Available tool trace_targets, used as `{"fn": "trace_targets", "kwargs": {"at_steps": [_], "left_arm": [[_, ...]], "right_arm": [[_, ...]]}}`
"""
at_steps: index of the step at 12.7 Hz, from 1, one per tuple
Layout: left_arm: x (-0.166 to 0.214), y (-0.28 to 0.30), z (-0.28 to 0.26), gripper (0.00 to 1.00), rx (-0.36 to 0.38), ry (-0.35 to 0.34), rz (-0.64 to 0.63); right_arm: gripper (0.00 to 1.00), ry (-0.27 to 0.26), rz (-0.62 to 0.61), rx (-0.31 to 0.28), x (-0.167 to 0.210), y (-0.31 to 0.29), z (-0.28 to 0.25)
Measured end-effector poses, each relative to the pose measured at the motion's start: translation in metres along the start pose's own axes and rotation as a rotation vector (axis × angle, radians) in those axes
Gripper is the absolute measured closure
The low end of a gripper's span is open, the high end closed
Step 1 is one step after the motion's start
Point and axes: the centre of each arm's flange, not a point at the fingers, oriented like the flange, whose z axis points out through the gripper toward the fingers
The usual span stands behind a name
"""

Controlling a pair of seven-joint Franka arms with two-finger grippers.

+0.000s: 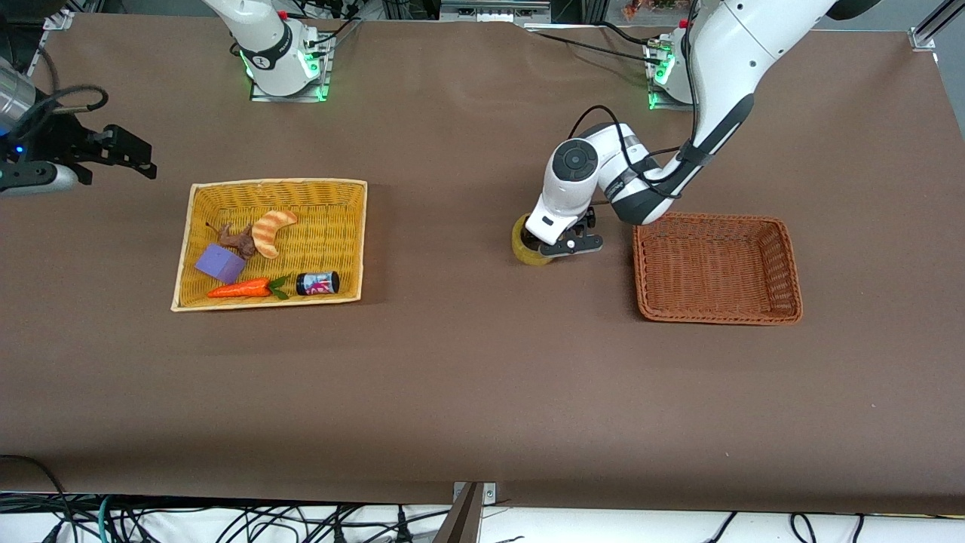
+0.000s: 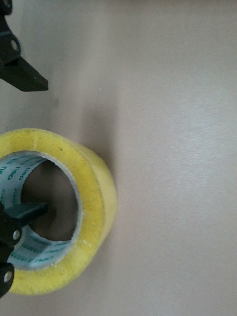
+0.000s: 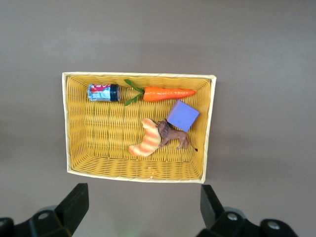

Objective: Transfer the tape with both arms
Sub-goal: 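Grasp the tape with the left gripper while the right gripper withdraws, then carry the tape with the left gripper into the wicker basket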

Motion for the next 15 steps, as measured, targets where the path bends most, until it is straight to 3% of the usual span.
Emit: {"fn": "trace_targets", "kwargs": {"at_steps": [6, 9, 11, 13, 15], "left_arm": [[0.001, 0.001, 0.007, 0.75, -0.014, 0.011, 0.01], [0.011, -0.002, -0.001, 0.78, -0.002, 0.009, 0.018], [0.025, -0.007, -0.022, 0.78, 0.061, -0.048, 0.09], [0.052, -0.028, -0.058, 0.78, 0.101, -0.101, 0.184], [0.09, -0.074, -0.087, 0.78, 0.096, -0.118, 0.242]], "right_arm": [[0.0, 0.048, 0.031, -0.005, 0.006, 0.007, -0.009], [0.0, 0.037, 0.031, -0.005, 0.01, 0.008, -0.003], [0.0, 0.032, 0.032, -0.004, 0.011, 0.009, 0.0], [0.0, 0.029, 0.036, -0.004, 0.011, 0.01, -0.001], [0.0, 0.003, 0.057, -0.001, 0.006, 0.022, -0.001]]}}
